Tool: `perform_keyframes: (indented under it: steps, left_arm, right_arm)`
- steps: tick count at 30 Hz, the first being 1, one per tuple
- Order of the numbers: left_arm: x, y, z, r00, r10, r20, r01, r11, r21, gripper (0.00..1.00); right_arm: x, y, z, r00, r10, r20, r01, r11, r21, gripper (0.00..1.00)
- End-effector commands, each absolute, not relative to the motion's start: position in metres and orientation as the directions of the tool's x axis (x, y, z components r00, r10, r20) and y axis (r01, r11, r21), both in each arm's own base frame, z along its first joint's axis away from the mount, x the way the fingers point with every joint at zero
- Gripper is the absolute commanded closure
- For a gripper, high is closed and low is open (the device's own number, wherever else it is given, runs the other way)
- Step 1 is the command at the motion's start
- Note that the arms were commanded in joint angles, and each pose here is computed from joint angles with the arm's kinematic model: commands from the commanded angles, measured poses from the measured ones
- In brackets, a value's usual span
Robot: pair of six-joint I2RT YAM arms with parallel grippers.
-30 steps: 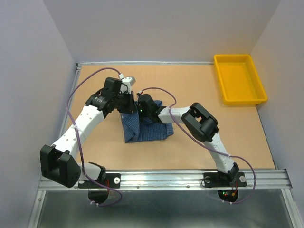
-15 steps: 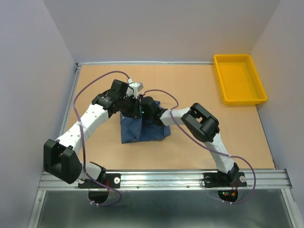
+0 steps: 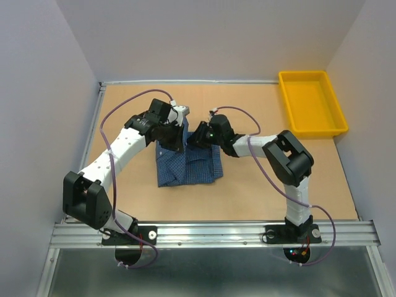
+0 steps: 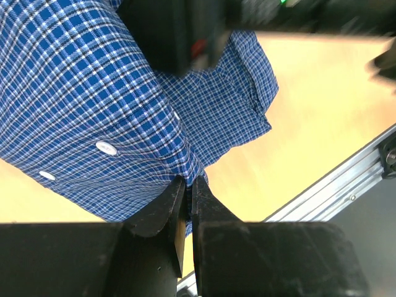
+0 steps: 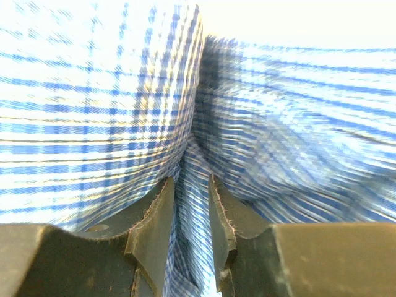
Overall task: Fold and stack the long sleeve shirts
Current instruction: Fold the shirt
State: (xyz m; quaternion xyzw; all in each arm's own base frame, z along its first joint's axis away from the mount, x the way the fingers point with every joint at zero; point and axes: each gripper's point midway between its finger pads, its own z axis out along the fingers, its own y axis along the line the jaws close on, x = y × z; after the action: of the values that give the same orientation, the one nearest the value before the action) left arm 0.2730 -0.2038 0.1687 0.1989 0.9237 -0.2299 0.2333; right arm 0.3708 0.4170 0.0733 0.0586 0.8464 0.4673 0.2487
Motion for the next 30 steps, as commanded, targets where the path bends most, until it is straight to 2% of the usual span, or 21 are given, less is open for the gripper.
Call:
perform_keyframes:
  steps: [1, 15, 23, 30]
  left_arm:
    - [0.271, -0.209, 0.18, -0.791, 0.291, -0.538, 0.519, 0.784, -0.339, 1.0]
    - [0.269, -0.246, 0.164, -0.797, 0.336, -0.502, 0.552, 0.742, -0.381, 1.0]
    - [0.281, -0.272, 0.163, -0.825, 0.258, -0.503, 0.491, 0.767, -0.413, 1.0]
    - [0.28, -0.292, 0.155, -0.833, 0.259, -0.489, 0.489, 0.757, -0.432, 1.0]
  right_arm:
    - [0.37, 0.383, 0.093, -0.847, 0.329, -0.418, -0.174, 0.571, 0.802, 0.65]
    - [0.374, 0.363, 0.053, -0.871, 0.288, -0.398, -0.138, 0.634, 0.761, 0.66]
    - [0.383, 0.341, 0.054, -0.819, 0.344, -0.46, -0.112, 0.69, 0.715, 0.66]
    - [0.368, 0.341, 0.018, -0.849, 0.397, -0.349, -0.013, 0.645, 0.764, 0.67]
